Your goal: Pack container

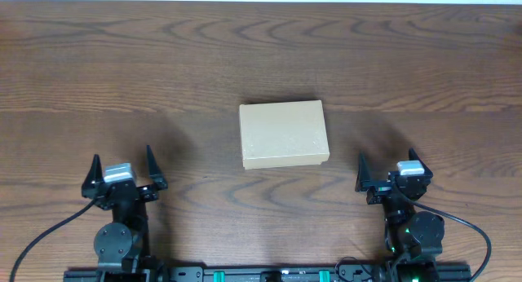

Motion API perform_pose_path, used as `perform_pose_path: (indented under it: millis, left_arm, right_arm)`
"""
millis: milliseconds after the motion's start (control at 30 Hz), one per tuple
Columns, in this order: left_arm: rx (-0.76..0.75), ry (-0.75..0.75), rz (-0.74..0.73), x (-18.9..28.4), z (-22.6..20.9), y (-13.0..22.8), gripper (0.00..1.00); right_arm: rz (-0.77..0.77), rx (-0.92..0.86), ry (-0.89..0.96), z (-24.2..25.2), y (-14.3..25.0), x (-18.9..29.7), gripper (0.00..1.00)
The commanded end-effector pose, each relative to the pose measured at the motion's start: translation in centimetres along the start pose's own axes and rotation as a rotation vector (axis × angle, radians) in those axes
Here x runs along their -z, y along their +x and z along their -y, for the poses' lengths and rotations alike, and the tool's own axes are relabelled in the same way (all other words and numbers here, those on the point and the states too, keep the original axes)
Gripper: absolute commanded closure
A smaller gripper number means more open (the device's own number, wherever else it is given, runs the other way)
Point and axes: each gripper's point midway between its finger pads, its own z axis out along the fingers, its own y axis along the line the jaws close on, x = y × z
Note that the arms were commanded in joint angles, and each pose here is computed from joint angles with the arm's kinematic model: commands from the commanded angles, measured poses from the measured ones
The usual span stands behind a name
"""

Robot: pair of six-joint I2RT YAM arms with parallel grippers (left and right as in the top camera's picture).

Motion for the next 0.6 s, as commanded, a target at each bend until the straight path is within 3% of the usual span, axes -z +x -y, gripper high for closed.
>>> perform_pose_path:
  millis: [0,300,567]
  left_arm:
    - [-0.065,0.072,-0.004,-0.2,1.3,1.0,0.05]
    - [-0.078,0.294,-0.126,0.3,5.2,6.0,0.05]
    - [-0.001,0.287,-0.140,0.3,5.1,6.0,0.05]
  right_arm:
    - [0.001,-0.006,0.002,0.0,0.1,0.0,0.01]
    - [0.001,-0.006,0.002,0.0,0.1,0.0,0.01]
    - [0.001,-0.006,0.002,0.0,0.1,0.0,0.01]
